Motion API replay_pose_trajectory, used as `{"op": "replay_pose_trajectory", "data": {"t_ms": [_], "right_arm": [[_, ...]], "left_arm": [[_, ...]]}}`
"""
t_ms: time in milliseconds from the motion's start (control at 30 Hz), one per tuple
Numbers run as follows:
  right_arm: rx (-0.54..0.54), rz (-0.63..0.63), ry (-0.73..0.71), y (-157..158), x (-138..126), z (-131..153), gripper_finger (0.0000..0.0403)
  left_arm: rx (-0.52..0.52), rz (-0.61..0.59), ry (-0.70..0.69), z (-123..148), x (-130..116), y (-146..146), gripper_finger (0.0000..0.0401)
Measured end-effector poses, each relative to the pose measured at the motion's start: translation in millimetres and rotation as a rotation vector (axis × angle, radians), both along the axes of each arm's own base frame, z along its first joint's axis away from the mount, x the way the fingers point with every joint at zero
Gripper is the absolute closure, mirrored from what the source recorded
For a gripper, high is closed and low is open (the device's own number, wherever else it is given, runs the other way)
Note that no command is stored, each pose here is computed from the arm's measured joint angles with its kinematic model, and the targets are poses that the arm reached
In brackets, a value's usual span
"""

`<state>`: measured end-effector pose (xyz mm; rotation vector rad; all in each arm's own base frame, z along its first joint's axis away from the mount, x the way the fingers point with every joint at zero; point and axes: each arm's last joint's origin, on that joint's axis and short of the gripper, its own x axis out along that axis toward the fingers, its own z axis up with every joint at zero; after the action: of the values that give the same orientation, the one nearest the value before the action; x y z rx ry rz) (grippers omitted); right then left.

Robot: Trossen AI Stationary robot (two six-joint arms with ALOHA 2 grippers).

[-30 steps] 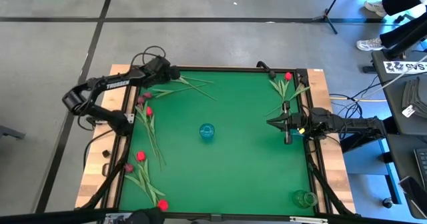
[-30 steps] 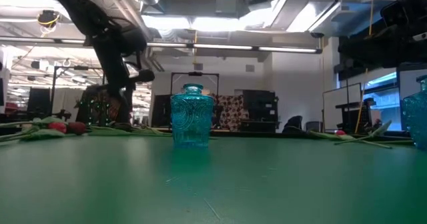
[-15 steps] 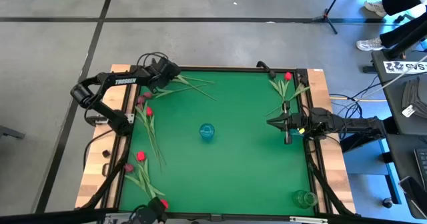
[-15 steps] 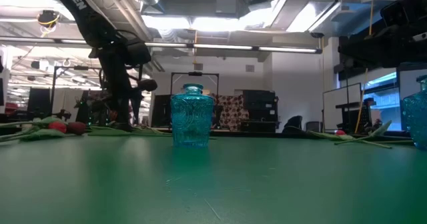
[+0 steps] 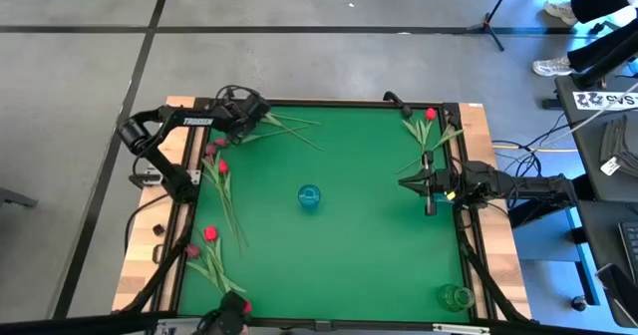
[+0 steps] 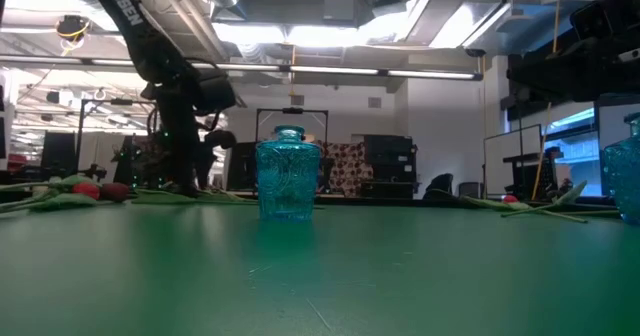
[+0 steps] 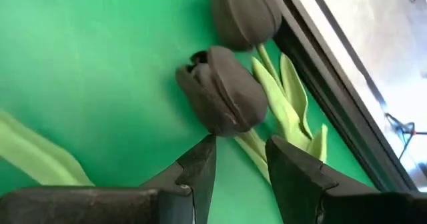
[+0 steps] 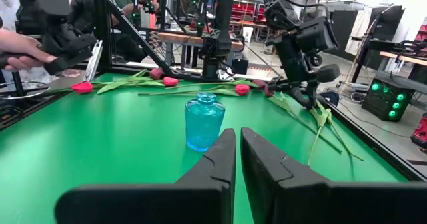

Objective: Sort flowers into vase by color
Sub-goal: Put the black flower into the left blue vase

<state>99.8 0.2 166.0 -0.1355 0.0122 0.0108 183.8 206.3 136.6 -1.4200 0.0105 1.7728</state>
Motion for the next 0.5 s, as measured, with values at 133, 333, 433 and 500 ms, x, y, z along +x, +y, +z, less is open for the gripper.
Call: {"op": "replay_pose_trajectory", "data": {"t_ms": [133, 333, 433, 500], "right_arm": [[0.000, 0.000, 0.000, 0, 0, 0, 0.0377], [0.000, 0.000, 0.000, 0, 0, 0, 0.0377], [0.000, 0.000, 0.000, 0, 0, 0, 0.0377], [0.000, 0.000, 0.000, 0, 0, 0, 0.0377]], "left_arm": [[0.010, 0.034, -0.008, 2, -5, 7, 0.0273], [0.021, 0.062, -0.008, 11, -6, 17, 0.0273], [-0.021, 0.058, 0.065, 13, -8, 19, 0.0273], [-0.076, 0.059, 0.117, 10, -12, 17, 0.0273]]}}
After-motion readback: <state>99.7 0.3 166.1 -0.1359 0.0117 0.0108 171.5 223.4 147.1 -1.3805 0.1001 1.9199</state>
